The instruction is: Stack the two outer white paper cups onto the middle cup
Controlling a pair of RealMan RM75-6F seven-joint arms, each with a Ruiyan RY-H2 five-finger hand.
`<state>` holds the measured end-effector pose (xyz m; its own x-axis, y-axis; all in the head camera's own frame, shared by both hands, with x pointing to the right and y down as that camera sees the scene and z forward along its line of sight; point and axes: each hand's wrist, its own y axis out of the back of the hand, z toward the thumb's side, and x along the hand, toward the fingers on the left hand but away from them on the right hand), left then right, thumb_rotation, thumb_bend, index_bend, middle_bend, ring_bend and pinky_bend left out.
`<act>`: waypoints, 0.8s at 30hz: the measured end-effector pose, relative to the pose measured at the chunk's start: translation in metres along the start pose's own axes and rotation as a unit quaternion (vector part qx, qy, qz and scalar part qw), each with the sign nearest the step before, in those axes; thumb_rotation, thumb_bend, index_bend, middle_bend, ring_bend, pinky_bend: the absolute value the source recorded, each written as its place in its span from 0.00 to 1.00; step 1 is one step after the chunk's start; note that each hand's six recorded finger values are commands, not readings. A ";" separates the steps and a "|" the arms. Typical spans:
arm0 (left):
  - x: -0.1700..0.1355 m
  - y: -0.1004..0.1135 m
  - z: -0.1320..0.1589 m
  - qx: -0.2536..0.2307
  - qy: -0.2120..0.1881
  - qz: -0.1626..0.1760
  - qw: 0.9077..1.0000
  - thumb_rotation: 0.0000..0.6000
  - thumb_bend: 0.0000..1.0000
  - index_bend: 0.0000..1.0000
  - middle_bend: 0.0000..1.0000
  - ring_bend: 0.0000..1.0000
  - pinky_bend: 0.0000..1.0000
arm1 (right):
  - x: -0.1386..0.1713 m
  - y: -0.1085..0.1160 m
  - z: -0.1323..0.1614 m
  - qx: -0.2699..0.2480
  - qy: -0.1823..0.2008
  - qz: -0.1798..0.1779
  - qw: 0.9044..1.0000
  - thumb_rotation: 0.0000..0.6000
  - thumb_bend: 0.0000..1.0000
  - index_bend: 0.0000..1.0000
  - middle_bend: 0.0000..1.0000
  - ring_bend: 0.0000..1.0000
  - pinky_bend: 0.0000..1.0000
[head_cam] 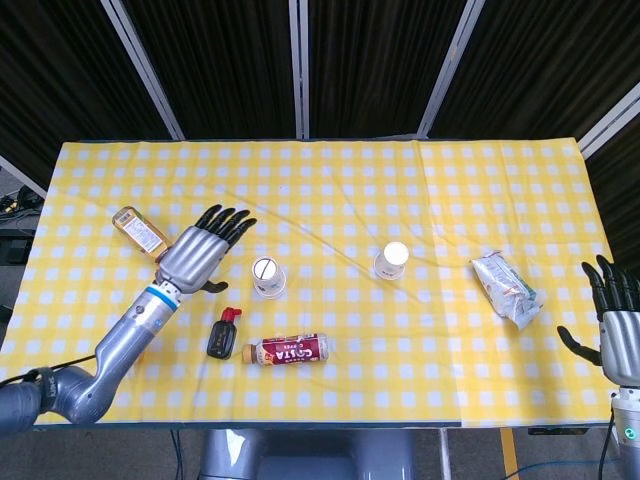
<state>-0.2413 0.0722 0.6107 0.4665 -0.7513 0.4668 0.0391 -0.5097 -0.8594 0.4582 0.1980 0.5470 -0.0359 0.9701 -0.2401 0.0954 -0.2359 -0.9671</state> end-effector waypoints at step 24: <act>-0.162 -0.032 -0.088 -0.030 0.144 0.101 0.984 1.00 0.04 0.00 0.00 0.00 0.00 | -0.089 -0.024 0.141 -0.015 0.138 0.076 0.987 1.00 0.13 0.33 0.02 0.00 0.02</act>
<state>-0.3957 0.1732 0.5809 0.1891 -0.9231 0.3348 -0.0853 -0.3551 -0.9309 0.3192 0.1092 0.5800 0.2540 0.9034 -0.3455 0.1080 -0.3815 -0.9180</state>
